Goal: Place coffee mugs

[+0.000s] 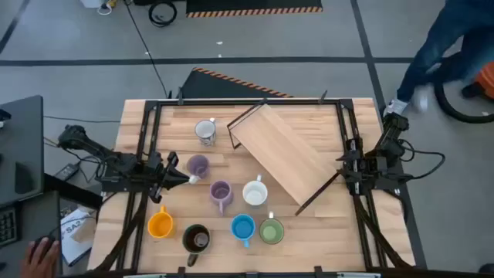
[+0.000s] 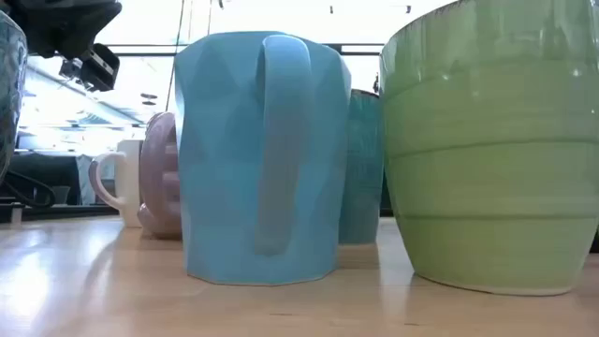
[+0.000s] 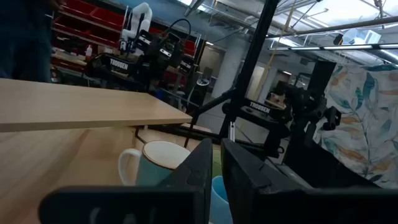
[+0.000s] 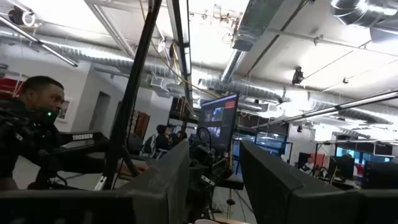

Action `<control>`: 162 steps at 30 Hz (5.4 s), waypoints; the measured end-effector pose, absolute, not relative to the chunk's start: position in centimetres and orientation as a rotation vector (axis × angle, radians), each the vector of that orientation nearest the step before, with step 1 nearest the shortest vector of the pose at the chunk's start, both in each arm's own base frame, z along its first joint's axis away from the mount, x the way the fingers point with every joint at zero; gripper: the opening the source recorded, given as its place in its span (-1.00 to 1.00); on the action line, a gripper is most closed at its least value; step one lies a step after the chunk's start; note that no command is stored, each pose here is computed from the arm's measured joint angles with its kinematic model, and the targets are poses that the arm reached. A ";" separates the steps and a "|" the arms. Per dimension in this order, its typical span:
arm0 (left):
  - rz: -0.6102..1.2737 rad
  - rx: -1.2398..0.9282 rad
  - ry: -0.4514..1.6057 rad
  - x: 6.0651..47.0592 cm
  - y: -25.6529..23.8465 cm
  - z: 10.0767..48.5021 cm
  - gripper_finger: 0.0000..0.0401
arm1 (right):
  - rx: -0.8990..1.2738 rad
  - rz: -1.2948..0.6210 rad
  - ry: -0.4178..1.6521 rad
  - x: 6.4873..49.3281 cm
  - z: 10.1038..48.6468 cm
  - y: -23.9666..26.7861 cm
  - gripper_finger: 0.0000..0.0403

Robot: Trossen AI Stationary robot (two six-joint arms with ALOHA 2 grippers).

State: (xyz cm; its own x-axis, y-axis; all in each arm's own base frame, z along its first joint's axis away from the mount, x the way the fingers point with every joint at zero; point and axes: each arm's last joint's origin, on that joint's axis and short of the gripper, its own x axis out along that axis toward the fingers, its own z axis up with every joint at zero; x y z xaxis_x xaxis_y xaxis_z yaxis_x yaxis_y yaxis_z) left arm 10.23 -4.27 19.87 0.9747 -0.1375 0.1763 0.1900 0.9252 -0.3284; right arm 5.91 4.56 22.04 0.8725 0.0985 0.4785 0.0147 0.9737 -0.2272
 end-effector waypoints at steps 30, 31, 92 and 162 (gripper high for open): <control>-0.168 -0.351 -0.151 10.2 -4.3 19.9 -0.81 | -0.228 0.044 -0.510 5.9 22.0 4.6 -0.27; -0.168 -0.351 -0.151 10.2 -4.3 19.9 -0.81 | -0.227 0.045 -0.510 5.9 22.0 4.6 -0.27; 0.583 -1.154 -0.815 7.2 -0.3 24.1 -0.81 | 0.587 -0.515 -0.591 -0.8 33.4 -5.3 -0.27; 0.125 -0.466 -0.222 23.1 3.1 46.5 -0.81 | 0.375 -0.427 -0.083 7.3 44.3 8.8 -0.27</control>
State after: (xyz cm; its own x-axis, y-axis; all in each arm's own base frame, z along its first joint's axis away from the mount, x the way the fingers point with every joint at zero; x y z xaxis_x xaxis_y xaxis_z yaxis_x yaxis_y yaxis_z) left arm 23.06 3.06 46.54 0.9684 0.1697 0.1828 -0.0688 0.8861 -0.4583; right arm 7.26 8.83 44.29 0.9082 -0.4186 0.0005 0.3884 0.8431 0.3720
